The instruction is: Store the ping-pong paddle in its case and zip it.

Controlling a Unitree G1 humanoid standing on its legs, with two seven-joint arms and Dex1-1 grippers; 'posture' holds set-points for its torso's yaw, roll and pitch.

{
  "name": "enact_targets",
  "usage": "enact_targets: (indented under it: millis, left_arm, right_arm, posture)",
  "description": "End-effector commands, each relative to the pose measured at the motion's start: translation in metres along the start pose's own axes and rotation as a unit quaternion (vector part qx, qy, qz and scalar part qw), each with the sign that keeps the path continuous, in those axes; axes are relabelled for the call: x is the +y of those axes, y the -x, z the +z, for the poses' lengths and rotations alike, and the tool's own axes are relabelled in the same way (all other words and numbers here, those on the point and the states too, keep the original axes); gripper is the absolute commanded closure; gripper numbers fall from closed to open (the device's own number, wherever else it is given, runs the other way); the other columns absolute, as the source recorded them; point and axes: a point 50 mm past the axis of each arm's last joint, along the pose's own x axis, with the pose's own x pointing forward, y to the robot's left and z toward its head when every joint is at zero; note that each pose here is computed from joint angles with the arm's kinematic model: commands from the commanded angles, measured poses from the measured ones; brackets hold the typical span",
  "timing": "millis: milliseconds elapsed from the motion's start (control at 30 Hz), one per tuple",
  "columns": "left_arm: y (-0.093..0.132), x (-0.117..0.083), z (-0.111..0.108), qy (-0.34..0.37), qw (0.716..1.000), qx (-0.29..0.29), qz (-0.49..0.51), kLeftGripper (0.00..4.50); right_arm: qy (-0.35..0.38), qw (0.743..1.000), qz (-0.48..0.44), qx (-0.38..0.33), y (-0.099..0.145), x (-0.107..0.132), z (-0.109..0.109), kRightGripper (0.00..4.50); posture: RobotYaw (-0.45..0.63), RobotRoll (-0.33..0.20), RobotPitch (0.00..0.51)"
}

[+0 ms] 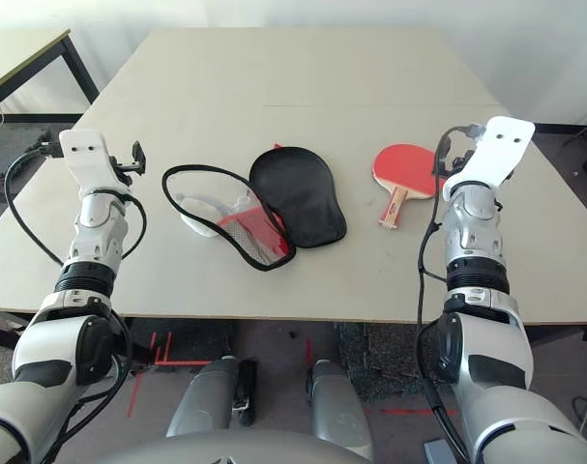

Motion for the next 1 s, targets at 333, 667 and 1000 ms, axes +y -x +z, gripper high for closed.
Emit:
enact_targets:
  millis: [333, 667, 1000]
  left_arm:
    - [0.0, -0.031, 0.072, -0.007, 0.938, -0.064, -0.341, 0.0]
    - [0.013, -0.048, 0.062, -0.039, 0.883, -0.005, -0.468, 0.0]
    - [0.019, -0.048, 0.059, -0.036, 0.871, 0.014, -0.49, 0.0]
  right_arm:
    - [0.014, 0.982, -0.02, 0.185, 0.03, 0.043, 0.001, 0.03]
    - [-0.003, 0.963, -0.046, 0.264, 0.031, 0.05, -0.023, 0.03]
    - [-0.003, 0.952, -0.033, 0.305, 0.028, 0.06, -0.043, 0.03]
  posture:
    - [0.04, 0.0, 0.068]
    - [0.04, 0.0, 0.066]
    - [0.06, 0.0, 0.066]
